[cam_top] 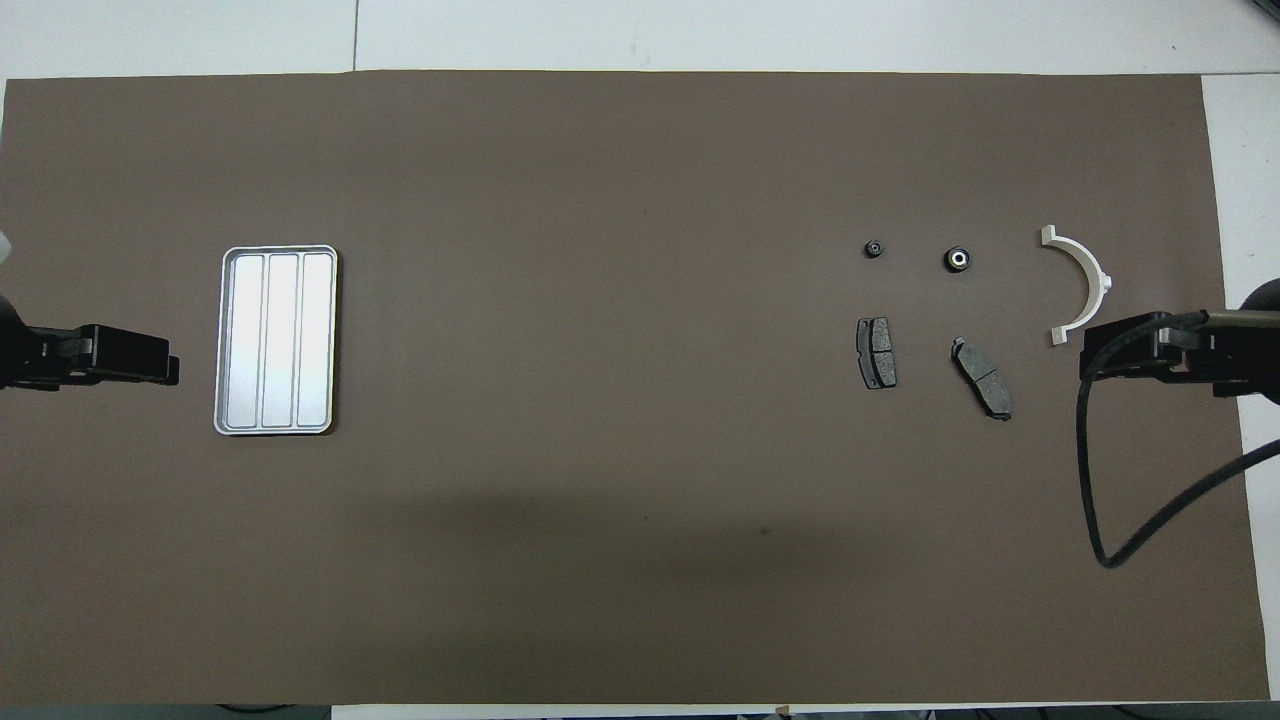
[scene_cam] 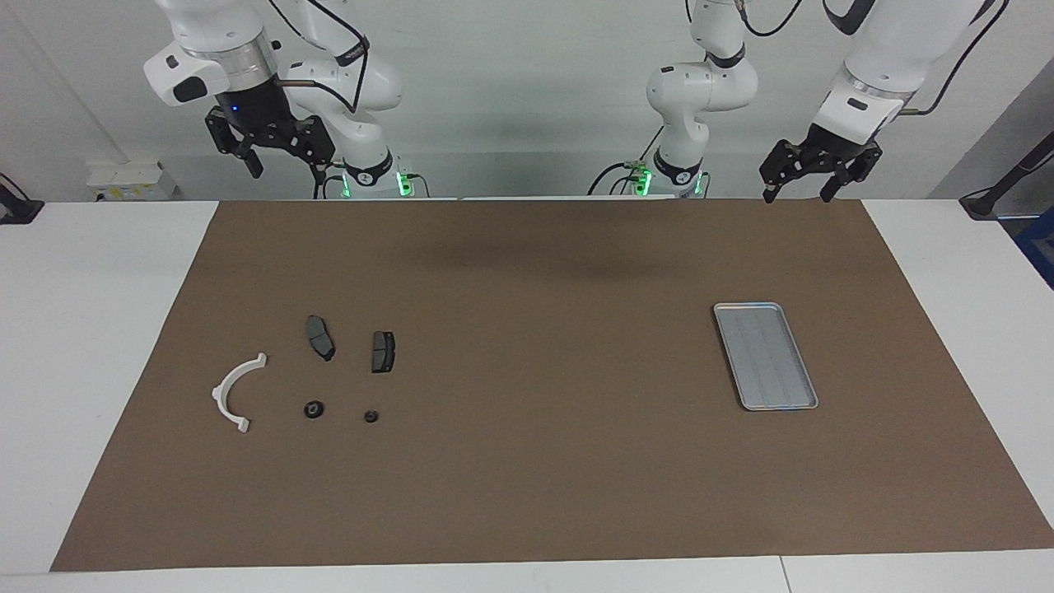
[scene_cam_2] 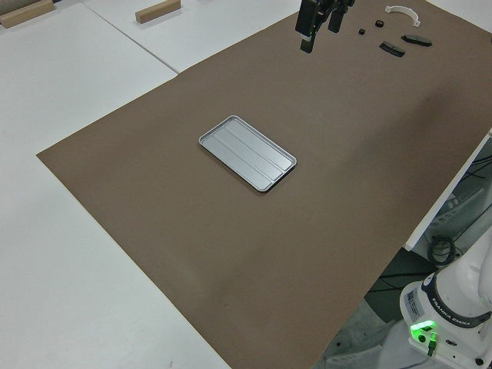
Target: Pick bearing gear from pile to tray
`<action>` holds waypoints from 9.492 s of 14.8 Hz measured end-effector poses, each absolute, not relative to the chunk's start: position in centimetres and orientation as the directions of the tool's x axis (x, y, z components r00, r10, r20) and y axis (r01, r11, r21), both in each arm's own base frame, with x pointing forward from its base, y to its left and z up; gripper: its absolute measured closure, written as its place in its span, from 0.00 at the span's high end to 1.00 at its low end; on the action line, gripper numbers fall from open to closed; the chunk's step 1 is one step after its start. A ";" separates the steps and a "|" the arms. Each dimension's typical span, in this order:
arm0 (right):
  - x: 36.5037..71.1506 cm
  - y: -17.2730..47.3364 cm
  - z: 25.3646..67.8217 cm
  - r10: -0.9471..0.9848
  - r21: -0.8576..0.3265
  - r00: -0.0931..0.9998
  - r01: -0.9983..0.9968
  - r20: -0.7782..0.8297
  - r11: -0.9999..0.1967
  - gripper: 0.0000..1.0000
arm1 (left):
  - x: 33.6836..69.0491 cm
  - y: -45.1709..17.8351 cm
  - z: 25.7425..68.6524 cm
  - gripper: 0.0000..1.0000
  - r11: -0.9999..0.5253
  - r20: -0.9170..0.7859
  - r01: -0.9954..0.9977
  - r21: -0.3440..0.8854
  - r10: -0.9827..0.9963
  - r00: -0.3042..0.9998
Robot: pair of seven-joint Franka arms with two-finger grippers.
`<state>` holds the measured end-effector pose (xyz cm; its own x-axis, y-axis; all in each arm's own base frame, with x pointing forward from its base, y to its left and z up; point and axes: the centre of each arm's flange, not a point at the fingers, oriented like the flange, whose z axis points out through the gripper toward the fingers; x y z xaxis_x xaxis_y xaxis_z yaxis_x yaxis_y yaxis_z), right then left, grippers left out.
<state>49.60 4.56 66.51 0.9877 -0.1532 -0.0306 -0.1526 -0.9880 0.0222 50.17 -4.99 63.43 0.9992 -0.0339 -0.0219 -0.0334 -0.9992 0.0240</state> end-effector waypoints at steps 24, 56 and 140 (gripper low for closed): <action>49.8 3.1 64.1 -0.138 0.020 0.990 -0.137 -0.030 -0.990 1.00 | 50.2 -5.0 63.4 1.00 -0.999 -0.022 -0.033 0.024 -0.034 0.999; 68.9 9.3 28.1 -0.376 0.001 0.919 -0.379 0.122 -0.925 0.90 | 50.2 -5.0 63.4 1.00 -0.999 -0.022 -0.033 0.024 -0.034 0.999; 68.5 0.9 34.8 -0.346 0.111 0.938 -0.345 0.008 -0.932 1.00 | 52.9 -35.7 35.2 1.00 -0.965 0.023 0.261 0.008 0.261 0.965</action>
<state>68.49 0.89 34.75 0.9380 -0.3465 0.0078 -0.3451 -0.9320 0.1110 52.90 -35.70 35.17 0.9651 0.2608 0.0229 0.2607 -0.9654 0.0080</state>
